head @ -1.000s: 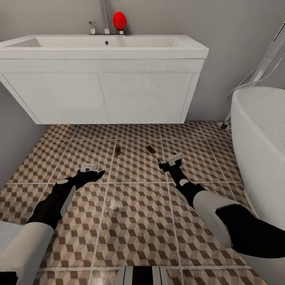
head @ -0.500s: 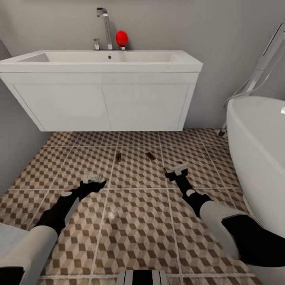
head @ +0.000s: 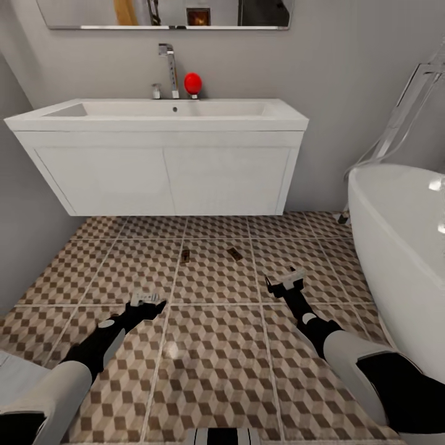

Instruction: Take the four mousetraps from the cabinet in the bathroom and place them on the bathroom floor. Make sure all four end up on the same floor surface, and ensure that at least two of them are either under or directly next to the same bathroom sink.

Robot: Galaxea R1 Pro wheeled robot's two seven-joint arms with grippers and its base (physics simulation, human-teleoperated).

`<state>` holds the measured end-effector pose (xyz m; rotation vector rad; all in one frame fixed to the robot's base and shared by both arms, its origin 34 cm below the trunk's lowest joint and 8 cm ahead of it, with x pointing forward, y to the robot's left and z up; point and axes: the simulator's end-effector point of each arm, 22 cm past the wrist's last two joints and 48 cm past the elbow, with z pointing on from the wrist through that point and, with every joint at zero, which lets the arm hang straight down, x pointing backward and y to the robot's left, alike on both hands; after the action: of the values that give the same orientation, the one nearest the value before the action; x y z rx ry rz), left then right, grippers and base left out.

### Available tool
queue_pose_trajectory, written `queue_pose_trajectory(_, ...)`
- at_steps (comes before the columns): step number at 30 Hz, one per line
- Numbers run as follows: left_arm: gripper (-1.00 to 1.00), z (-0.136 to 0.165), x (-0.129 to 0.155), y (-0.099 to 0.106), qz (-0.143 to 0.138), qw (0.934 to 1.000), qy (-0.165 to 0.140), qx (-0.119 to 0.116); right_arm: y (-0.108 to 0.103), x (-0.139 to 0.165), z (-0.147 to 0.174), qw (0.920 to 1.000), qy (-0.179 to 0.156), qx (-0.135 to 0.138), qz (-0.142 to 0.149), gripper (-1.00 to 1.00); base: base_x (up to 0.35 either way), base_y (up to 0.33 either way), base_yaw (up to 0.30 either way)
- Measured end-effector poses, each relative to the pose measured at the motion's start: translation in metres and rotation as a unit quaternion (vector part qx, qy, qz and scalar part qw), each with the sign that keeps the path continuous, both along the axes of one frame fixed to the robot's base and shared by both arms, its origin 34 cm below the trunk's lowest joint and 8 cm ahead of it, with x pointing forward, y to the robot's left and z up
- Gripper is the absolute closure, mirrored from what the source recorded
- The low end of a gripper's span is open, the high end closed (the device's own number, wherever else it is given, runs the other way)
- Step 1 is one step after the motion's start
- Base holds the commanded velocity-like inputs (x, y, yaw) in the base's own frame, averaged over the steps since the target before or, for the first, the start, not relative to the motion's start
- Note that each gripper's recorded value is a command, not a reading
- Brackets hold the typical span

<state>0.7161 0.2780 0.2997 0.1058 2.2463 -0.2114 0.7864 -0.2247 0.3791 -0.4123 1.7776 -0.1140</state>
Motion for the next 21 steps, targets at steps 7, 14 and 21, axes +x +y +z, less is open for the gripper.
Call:
queue_pose_trajectory(7, -1.0, -0.01, -0.02, 0.004, 0.005, 0.9998, 0.018, 0.0, -0.005, -0.019, -0.002, 1.0, 0.003, -0.001, -0.001, -1.0, 0.0, 0.0, 0.0)
queue_pose_trajectory(14, -1.0, -0.022, -0.045, 0.008, 0.01, 0.9997, 0.024, 0.003, -0.008, -0.043, -0.009, 0.9999, 0.01, -0.001, -0.001, -1.0, 0.0, 0.0, 0.0)
queue_pose_trajectory(21, -1.0, -0.036, -0.08, 0.015, 0.016, 0.9995, 0.027, 0.008, -0.006, -0.066, -0.009, 1.0, 0.001, 0.006, 0.004, -1.0, 0.0, 0.0, 0.0)
